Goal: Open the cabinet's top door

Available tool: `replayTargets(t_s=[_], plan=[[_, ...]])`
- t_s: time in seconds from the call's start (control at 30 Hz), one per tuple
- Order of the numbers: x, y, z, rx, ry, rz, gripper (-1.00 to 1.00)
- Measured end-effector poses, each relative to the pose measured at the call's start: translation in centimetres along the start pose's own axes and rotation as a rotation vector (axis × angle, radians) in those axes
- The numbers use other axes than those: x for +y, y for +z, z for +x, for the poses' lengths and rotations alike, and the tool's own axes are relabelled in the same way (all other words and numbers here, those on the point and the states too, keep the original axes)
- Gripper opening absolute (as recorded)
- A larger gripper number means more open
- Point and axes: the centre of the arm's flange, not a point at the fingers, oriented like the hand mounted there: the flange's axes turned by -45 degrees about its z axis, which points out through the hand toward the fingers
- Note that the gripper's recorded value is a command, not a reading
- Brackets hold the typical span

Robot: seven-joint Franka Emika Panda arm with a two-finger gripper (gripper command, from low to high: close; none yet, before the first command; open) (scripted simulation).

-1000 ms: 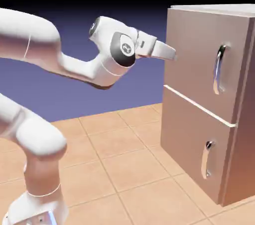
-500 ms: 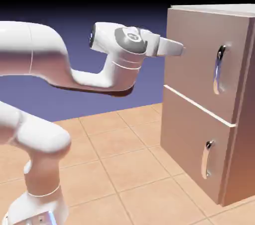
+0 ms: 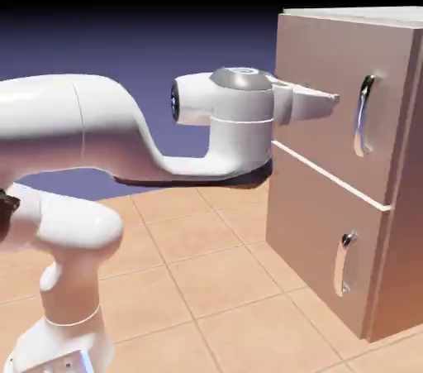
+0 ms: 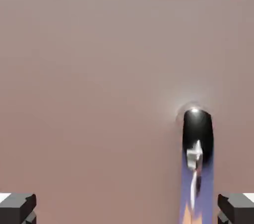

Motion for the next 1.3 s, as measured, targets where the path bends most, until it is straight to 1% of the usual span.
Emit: replayTargets(t_s=[0.23,0.3,0.43,0.47,0.53,0.87,1.03,1.3], plan=[[3.3,2.0,-3.5,0.041,0.021,0.004,0.0],[3.4,2.0,-3.6,0.041,0.022,0.004,0.0],[3.4,6.2,-3.4,0.041,0.023,0.004,0.0],[3.4,7.0,-3.4,0.041,0.022,0.004,-1.0],[3.4,7.0,-3.4,0.041,0.022,0.004,-1.0],[-0.3,-0.1,-3.6,0.039,0.025,-0.197,-1.0],[-1.2,-1.4,-3.6,0.038,0.022,-0.236,-1.0],[-4.5,-5.5,-3.7,0.037,0.029,-0.37,-1.0]])
